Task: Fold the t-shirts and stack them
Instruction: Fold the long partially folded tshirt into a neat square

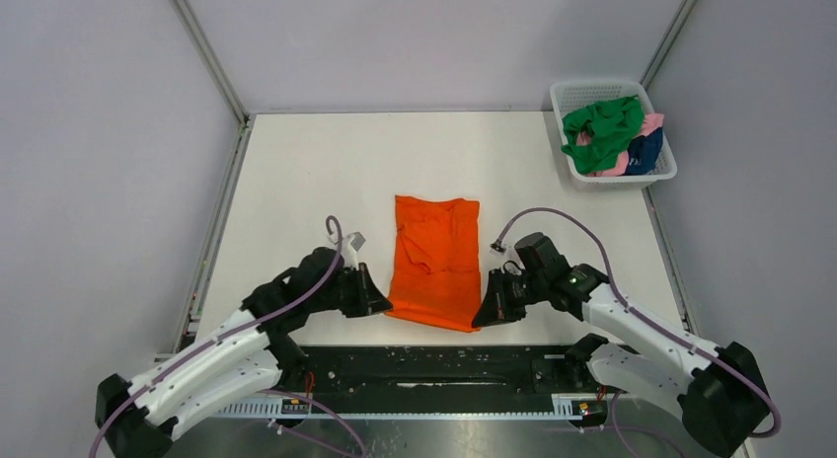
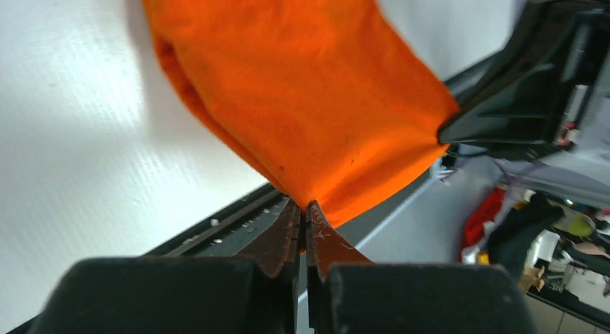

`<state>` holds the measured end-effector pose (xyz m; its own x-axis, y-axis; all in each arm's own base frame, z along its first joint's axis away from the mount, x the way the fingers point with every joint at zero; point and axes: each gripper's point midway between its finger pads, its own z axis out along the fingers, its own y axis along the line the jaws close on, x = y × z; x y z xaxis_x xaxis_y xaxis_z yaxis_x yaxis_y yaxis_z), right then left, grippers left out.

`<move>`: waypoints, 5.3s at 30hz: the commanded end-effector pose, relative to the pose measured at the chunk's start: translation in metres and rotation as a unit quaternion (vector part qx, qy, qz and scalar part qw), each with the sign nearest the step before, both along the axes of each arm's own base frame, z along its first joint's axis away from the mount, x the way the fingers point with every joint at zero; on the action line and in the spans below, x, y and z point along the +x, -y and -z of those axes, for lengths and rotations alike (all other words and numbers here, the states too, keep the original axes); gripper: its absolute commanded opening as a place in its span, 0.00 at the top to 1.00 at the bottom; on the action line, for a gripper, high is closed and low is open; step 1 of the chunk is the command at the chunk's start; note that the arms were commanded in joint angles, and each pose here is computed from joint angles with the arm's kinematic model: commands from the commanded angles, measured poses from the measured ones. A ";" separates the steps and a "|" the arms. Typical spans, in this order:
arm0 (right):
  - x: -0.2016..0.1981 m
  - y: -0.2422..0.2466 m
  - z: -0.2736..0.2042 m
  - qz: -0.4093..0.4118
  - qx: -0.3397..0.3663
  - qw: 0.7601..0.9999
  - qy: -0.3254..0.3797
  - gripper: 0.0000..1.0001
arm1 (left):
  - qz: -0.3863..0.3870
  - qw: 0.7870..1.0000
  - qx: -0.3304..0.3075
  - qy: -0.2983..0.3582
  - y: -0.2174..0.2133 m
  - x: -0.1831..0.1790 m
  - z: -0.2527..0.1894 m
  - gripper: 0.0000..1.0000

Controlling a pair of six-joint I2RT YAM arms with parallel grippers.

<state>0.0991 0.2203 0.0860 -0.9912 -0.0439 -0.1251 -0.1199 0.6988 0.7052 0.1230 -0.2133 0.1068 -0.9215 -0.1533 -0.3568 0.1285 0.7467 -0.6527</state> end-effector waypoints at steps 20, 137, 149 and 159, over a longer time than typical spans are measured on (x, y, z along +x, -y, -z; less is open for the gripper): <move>0.024 -0.017 -0.100 -0.017 0.210 0.977 0.008 1.00 | -0.119 0.979 -0.015 0.167 -0.010 0.069 -0.095 1.00; 0.325 0.008 0.009 0.187 -0.083 0.963 0.174 0.91 | -0.135 0.982 0.122 0.059 -0.001 0.320 0.022 1.00; 0.370 0.002 -0.017 0.164 -0.098 0.957 0.216 0.02 | -0.196 0.967 0.148 0.062 -0.028 0.354 0.012 0.33; 0.294 0.031 -0.073 0.216 -0.067 0.939 0.259 0.00 | -0.128 0.986 0.082 0.071 -0.017 0.283 0.000 0.01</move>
<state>0.4205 0.2027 0.1347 -0.7868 0.2438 -0.5670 -0.1116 0.8473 0.5192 0.4293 -0.1816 0.1026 -0.7832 -0.3415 -0.5195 -0.0994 0.8937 -0.4376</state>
